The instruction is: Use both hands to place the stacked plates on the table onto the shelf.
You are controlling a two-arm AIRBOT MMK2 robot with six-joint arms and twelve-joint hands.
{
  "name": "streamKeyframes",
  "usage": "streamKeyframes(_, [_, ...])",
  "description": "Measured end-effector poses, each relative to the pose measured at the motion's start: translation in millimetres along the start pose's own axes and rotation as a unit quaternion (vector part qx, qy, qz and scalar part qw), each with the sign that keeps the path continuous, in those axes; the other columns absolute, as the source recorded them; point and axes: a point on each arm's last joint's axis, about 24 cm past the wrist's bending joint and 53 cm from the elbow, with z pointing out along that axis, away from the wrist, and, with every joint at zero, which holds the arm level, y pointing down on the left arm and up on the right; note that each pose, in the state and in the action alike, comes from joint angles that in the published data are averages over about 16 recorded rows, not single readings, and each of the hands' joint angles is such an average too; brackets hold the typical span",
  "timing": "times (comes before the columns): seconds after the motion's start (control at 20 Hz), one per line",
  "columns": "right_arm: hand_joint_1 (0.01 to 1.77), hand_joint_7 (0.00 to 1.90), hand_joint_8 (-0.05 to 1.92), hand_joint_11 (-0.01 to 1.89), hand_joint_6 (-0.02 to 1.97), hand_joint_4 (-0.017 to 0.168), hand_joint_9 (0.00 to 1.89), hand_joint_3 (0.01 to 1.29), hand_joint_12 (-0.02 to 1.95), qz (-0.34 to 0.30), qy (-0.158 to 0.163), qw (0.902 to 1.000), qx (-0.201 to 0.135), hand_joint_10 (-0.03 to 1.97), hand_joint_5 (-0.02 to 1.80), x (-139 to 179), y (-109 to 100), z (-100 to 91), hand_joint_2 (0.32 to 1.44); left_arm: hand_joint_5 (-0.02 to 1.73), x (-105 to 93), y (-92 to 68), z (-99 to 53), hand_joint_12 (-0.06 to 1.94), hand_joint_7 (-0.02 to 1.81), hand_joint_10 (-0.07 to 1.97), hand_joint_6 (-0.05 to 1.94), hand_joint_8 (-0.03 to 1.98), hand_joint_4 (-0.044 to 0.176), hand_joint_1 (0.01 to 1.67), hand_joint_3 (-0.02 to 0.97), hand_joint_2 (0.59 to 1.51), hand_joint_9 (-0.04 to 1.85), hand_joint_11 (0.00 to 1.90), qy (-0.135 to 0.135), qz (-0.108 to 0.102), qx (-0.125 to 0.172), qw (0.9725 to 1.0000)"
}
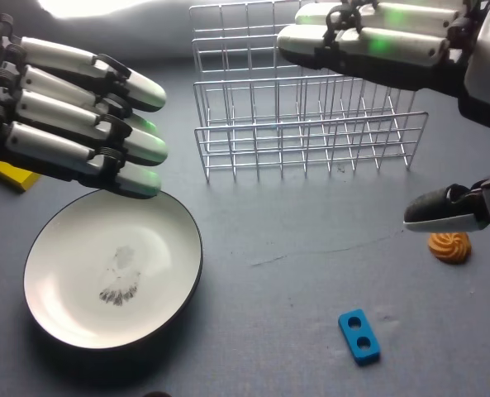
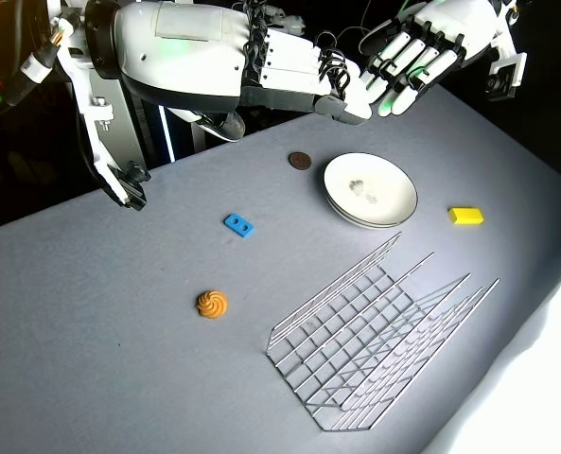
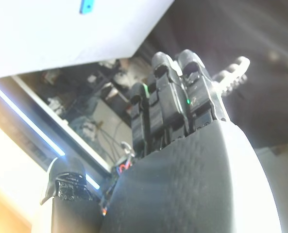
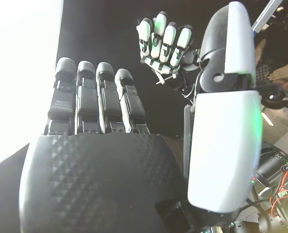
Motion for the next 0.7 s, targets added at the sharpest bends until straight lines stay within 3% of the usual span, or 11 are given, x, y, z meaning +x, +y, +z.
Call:
streamKeyframes(0.4, [0.35, 0.09, 0.01, 0.02, 0.03, 0.005, 0.09, 0.04, 0.28, -0.008, 0.006, 0.9999, -0.003, -0.01, 0.09, 3, 1, 0.2, 1.17, 0.11, 4.7, 9.7, -6.0, 0.06, 0.11, 0.0, 0.01, 0.0, 0.001, 0.04, 0.045, 1.132, 0.11, 0.04, 0.013, 0.0, -0.011, 0.9998])
streamKeyframes(0.6, [0.23, 0.06, 0.01, 0.02, 0.03, 0.005, 0.07, 0.03, 0.24, -0.018, 0.012, 0.9998, -0.006, -0.01, 0.06, 7, 3, 0.7, 1.22, 0.06, 15.4, 16.9, -11.5, 0.01, 0.07, -0.01, 0.01, 0.0, 0.001, 0.03, 0.041, 1.138, 0.05, 0.03, 0.037, 0.01, -0.018, 0.9991])
streamKeyframes(0.7, [0.26, 0.05, 0.01, 0.02, 0.03, 0.005, 0.06, 0.01, 0.22, -0.024, 0.014, 0.9996, -0.009, -0.01, 0.06, 8, 4, 0.9, 1.2, 0.06, 23.4, 20.0, -14.6, 0.01, 0.07, -0.01, 0.0, -0.01, 0.001, 0.02, 0.031, 1.143, 0.05, 0.03, 0.053, 0.019, -0.021, 0.9982])
